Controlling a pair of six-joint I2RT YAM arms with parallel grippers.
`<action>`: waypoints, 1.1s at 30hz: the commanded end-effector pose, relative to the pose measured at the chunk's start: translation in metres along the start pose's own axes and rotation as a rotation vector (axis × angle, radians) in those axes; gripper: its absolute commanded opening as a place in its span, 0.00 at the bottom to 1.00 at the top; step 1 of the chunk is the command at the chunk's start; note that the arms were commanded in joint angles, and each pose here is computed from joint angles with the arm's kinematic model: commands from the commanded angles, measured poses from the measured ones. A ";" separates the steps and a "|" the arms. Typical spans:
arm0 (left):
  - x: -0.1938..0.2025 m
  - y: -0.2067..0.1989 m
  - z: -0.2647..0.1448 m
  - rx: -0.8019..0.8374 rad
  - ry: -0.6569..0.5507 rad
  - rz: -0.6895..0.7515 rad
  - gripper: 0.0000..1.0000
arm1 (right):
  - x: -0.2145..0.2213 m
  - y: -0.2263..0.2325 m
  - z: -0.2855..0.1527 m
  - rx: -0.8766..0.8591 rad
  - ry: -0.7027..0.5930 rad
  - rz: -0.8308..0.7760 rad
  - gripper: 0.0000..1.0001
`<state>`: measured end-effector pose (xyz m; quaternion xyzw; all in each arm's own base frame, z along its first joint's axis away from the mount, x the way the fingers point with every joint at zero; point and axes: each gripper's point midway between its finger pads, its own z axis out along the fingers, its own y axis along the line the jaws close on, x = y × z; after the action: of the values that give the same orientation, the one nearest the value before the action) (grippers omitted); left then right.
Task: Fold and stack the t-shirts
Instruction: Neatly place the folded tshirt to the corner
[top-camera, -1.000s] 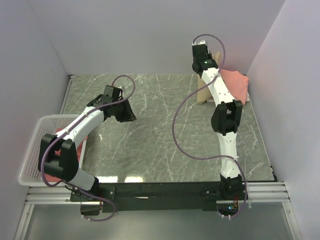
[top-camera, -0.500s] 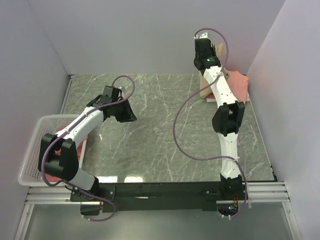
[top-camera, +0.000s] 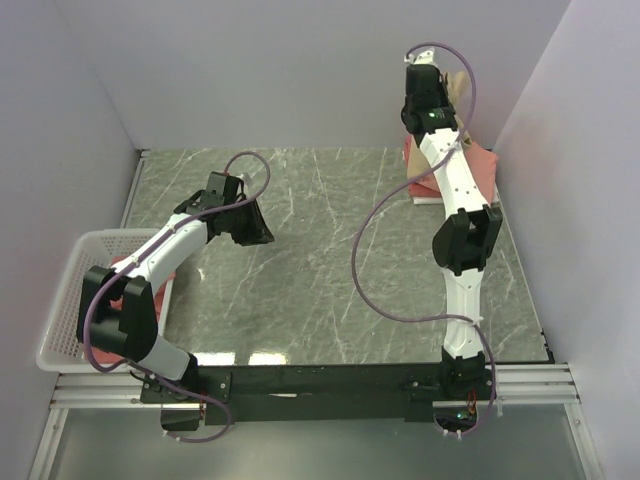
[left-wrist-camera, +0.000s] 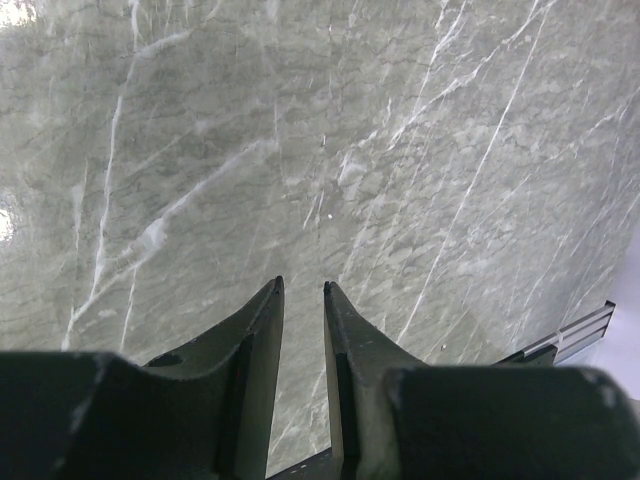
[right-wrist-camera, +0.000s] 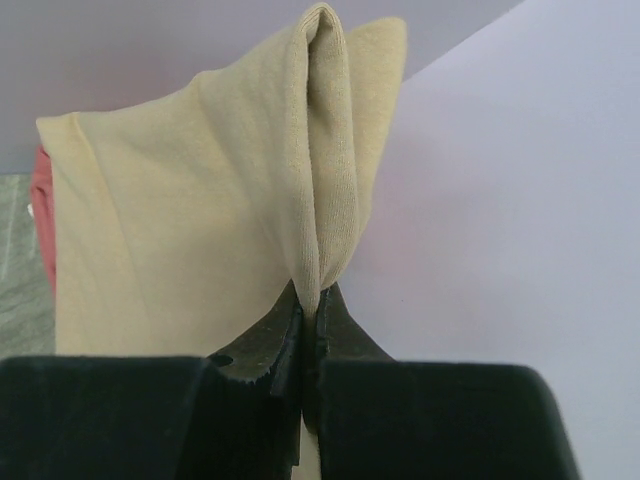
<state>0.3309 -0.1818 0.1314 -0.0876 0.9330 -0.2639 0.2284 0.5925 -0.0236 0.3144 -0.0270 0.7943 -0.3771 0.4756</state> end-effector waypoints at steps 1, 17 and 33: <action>-0.002 -0.003 0.003 0.030 -0.005 0.021 0.29 | -0.014 -0.052 -0.006 0.055 -0.050 0.122 0.00; 0.002 0.000 0.012 0.026 0.026 0.013 0.30 | 0.092 -0.020 0.086 0.015 0.183 0.346 0.85; -0.011 0.000 -0.005 -0.010 -0.055 0.023 0.33 | 0.031 0.056 -0.062 -0.381 0.122 0.641 0.89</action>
<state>0.3318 -0.1824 0.1172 -0.0909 0.9381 -0.2579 0.2124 0.5680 -0.0127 0.2342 0.1444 0.8632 -0.1329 0.4652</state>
